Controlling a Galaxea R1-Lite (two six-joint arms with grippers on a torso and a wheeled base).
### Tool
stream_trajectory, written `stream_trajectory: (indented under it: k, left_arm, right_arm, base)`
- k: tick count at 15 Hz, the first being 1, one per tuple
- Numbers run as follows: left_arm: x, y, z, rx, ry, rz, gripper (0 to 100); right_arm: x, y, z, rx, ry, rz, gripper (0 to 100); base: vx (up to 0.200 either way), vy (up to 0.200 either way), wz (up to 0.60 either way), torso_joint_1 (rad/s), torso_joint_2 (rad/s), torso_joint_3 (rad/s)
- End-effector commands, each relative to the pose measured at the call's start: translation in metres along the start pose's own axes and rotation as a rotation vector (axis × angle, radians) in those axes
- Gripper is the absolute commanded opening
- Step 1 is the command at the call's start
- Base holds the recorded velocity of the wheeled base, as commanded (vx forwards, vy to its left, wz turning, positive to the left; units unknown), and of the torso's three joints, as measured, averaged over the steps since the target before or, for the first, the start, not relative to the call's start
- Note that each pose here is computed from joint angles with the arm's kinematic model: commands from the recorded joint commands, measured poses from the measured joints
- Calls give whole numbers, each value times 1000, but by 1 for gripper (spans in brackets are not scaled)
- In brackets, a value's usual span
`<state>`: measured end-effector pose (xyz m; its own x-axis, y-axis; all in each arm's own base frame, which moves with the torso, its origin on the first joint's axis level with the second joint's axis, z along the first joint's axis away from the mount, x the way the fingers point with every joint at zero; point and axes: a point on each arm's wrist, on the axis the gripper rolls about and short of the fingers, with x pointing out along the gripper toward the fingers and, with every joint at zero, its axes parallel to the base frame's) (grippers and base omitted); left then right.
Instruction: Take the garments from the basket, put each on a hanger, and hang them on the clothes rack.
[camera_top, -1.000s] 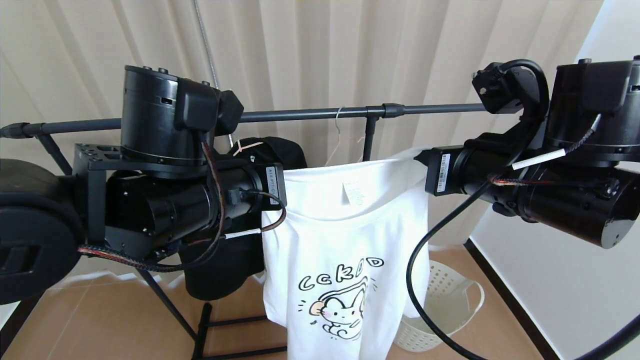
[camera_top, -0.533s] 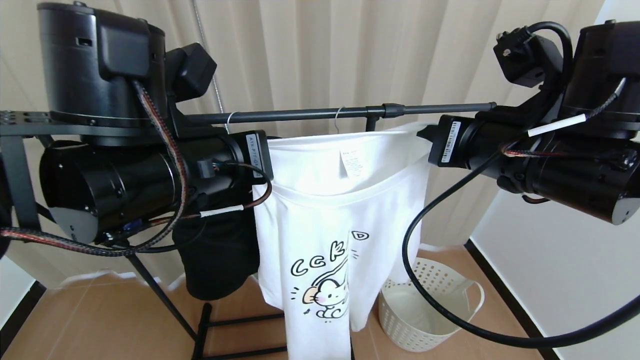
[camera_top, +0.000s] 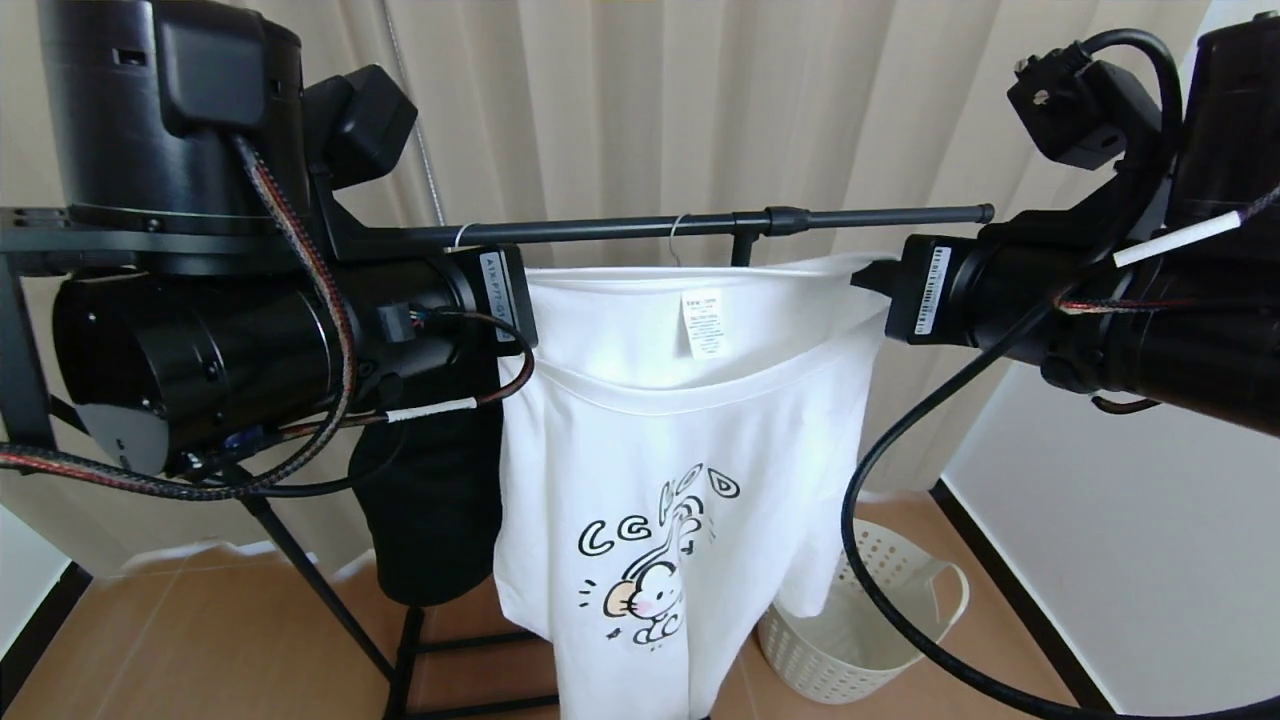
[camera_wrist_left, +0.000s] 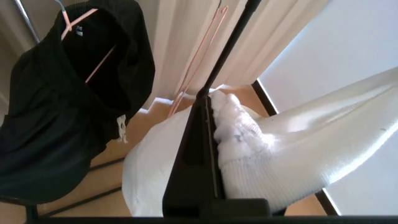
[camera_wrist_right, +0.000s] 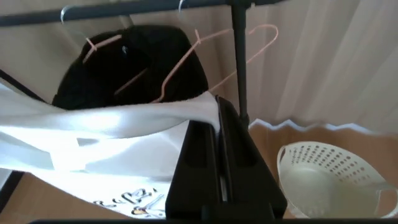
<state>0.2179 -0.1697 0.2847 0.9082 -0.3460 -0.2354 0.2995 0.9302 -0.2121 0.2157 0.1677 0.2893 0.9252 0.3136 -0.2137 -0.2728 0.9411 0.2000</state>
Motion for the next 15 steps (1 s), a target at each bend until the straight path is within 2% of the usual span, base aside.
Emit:
stream_trajectory:
  k: [1, 2, 6, 9, 11, 13, 15]
  left_arm:
    - [10, 1, 1, -3, 3, 15, 0]
    - [18, 1, 6, -9, -7, 9, 0]
    - [40, -9, 18, -19, -9, -83, 0]
    - [63, -19, 24, -24, -27, -97, 0]
    - [73, -29, 32, -29, -45, -158, 0]
    - [77, -31, 35, -30, -49, -193, 0]
    - [83, -36, 39, -33, -56, -238, 0]
  right_arm:
    - [-10, 7, -1, -15, 20, 33, 0]
    - [-18, 11, -7, -48, 82, 46, 0]
    - [-40, 29, -19, -122, 195, 129, 0]
    - [-48, 46, -28, -145, 230, 214, 0]
    - [-57, 57, -38, -174, 289, 269, 0]
    - [-59, 62, -41, -175, 316, 310, 0]
    - [-58, 76, -53, -169, 370, 354, 0]
  base:
    - [0, 0, 0, 0, 0, 0]
    - [0, 0, 0, 0, 0, 0]
    - [0, 0, 0, 0, 0, 0]
    - [0, 0, 0, 0, 0, 0]
    - [0, 0, 0, 0, 0, 0]
    - [0, 0, 0, 0, 0, 0]
    - [0, 0, 0, 0, 0, 0]
